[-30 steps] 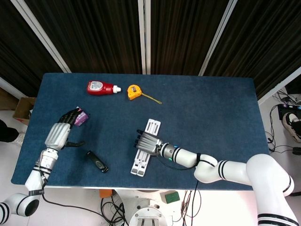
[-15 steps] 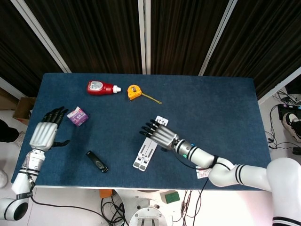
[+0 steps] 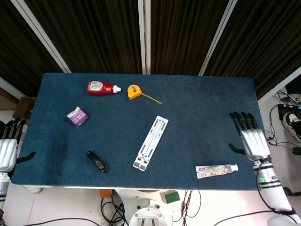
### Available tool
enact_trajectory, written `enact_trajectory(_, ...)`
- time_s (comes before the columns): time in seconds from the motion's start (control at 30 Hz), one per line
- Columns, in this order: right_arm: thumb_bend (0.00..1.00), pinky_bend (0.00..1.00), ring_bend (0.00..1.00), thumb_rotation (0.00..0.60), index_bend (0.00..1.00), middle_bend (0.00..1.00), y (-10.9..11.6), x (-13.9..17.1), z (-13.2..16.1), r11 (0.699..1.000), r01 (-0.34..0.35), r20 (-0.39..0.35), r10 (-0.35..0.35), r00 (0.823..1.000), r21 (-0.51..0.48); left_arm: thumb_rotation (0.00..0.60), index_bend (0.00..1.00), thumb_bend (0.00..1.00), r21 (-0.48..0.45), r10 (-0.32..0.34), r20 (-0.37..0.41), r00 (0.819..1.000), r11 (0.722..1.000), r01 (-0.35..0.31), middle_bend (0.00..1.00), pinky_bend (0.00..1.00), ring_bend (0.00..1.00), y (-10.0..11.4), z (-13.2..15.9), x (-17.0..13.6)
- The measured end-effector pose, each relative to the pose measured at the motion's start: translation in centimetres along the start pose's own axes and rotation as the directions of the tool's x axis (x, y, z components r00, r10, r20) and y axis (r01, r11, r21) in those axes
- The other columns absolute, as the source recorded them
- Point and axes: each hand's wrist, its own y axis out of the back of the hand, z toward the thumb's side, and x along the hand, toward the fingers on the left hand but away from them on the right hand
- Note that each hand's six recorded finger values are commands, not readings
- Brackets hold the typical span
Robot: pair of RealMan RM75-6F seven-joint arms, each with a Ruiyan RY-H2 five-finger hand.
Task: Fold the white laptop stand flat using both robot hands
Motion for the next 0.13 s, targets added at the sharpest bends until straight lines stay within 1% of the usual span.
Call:
enact_trajectory(0.07, 0.13, 0.0, 0.0, 0.6, 0.0, 0.1, 0.5, 2.5, -2.0, 0.999, 0.014, 0.06, -0.011, 0.998, -0.042, 0.6, 0.0, 0.04, -0.015, -0.001, 0.013, 1.0, 1.0, 0.002, 0.0, 0.1, 0.0, 0.0, 0.3, -1.2)
enact_trajectory(0.13, 0.13, 0.0, 0.0, 0.6, 0.0, 0.1, 0.8, 4.5, -3.4, 0.997, 0.02, 0.1, -0.013, 0.995, -0.074, 0.6, 0.0, 0.04, -0.024, -0.01, 0.031, 0.999, 1.0, 0.011, 0.0, 0.1, 0.0, -0.1, 0.7, -2.0)
